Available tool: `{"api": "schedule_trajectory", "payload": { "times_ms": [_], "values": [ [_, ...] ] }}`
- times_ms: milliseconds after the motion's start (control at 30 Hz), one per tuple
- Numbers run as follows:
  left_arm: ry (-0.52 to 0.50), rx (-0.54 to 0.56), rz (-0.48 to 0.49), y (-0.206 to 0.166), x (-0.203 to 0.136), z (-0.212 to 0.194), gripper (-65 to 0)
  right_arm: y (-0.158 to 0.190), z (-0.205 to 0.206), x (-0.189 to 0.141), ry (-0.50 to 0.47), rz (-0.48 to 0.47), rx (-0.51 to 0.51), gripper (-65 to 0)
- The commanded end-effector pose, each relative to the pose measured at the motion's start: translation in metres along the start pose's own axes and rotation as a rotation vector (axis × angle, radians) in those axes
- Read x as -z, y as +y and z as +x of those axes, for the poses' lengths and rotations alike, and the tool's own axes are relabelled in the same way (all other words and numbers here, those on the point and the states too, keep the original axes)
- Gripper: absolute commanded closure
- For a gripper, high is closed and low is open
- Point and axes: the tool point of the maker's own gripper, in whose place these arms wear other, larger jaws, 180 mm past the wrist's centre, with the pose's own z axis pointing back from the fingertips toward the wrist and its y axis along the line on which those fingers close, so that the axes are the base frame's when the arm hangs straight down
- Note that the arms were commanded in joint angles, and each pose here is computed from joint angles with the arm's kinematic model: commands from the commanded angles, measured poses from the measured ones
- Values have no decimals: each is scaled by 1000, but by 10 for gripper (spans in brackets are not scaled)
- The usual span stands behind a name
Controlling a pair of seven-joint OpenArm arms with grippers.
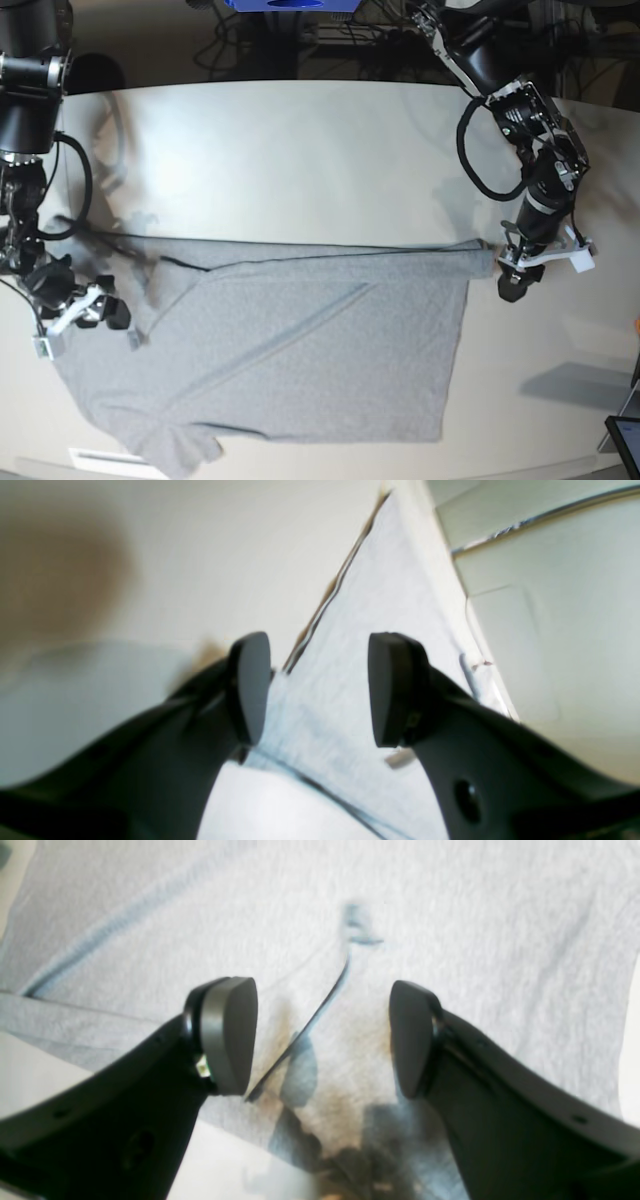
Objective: Fold the T-shirt properly
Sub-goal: 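Lower the held shirt edge and open both grippers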
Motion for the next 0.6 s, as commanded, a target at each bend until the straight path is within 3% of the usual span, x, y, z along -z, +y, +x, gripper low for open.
{"api": "schedule_trajectory", "payload": {
  "times_ms": [0, 167, 300, 400, 500, 567],
  "values": [
    [-66, 40, -60, -23, -4, 24, -309, 1, 36, -12, -106, 8, -43, -399],
    [-94, 173, -70, -39, -25, 31, -304, 21, 51, -34, -212, 19, -147, -399],
    [-154, 493, 28, -51, -44, 32, -302, 20, 33, -41, -175, -74, -298, -399],
    [-282, 729, 34, -66, -51, 26, -304, 14, 4, -29, -96, -181, -371, -399],
    [-346, 794, 2, -67, -48, 16, -307, 8, -9, -24, -59, -267, -394, -399],
    [-306, 803, 25, -53, -39, 5, -304, 8, -9, -22, -66, -292, -406, -399]
  ]
}}
